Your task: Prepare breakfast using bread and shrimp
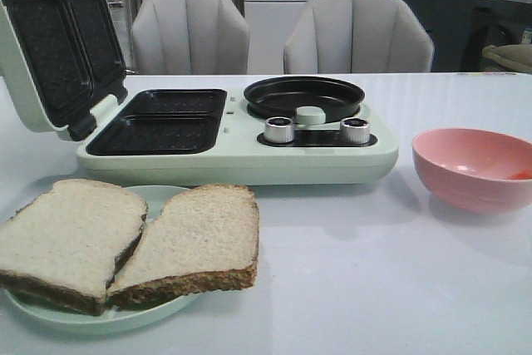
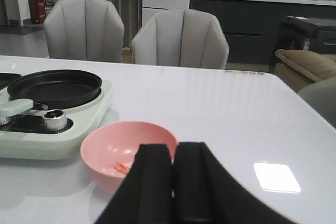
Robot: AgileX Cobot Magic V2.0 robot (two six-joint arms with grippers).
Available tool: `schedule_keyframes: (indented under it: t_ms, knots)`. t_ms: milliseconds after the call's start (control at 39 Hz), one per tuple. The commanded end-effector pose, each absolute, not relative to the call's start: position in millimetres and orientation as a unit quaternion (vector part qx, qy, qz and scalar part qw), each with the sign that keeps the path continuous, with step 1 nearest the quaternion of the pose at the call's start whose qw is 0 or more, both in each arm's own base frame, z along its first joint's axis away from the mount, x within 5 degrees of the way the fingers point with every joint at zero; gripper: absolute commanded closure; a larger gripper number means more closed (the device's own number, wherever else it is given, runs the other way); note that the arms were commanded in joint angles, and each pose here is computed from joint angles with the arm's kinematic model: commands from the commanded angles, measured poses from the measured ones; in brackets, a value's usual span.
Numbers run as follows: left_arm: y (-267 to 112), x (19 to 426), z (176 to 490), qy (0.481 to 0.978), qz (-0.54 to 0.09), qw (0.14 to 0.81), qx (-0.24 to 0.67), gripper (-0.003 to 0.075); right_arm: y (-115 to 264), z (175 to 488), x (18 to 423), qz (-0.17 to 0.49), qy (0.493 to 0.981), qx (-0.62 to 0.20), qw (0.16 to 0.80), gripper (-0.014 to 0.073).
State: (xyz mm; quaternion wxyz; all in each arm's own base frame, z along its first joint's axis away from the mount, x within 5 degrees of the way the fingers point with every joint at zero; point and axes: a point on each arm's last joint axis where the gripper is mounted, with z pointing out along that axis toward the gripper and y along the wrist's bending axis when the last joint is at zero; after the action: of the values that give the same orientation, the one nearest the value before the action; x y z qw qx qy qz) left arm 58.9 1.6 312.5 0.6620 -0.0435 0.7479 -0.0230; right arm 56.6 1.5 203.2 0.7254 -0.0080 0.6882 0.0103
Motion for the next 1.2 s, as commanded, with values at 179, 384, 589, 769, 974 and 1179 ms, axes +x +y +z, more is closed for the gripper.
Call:
schedule_keyframes:
  t_ms: [179,384,589,769,974,1179]
  knots:
    - [0.7,78.2,321.2,0.757,-0.035,0.651,-0.047,0.0606,1.2,217.1,53.0,0.003,0.645,-0.012,0.764,0.0453]
    - [0.7,80.3,321.5,0.756,-0.035,0.652,-0.047,0.0606,1.2,217.1,53.0,0.003,0.645,-0.012,0.764,0.0453]
    - [0.7,80.4,322.4,0.753,-0.035,0.656,-0.046,0.0606,1.2,217.1,53.0,0.003,0.645,-0.012,0.764,0.0453]
    - [0.7,80.5,323.0,0.751,-0.035,0.658,-0.046,0.0487,1.2,217.1,53.0,0.003,0.645,-0.012,0.764,0.0453]
    - [1.3,80.6,322.9,0.751,-0.026,0.658,-0.041,0.0124,1.2,217.1,53.0,0.003,0.645,-0.012,0.764,0.0453]
    - [1.8,84.2,319.8,0.764,-0.008,0.645,-0.024,0.0095,1.2,217.1,53.0,0.003,0.645,-0.012,0.764,0.0453]
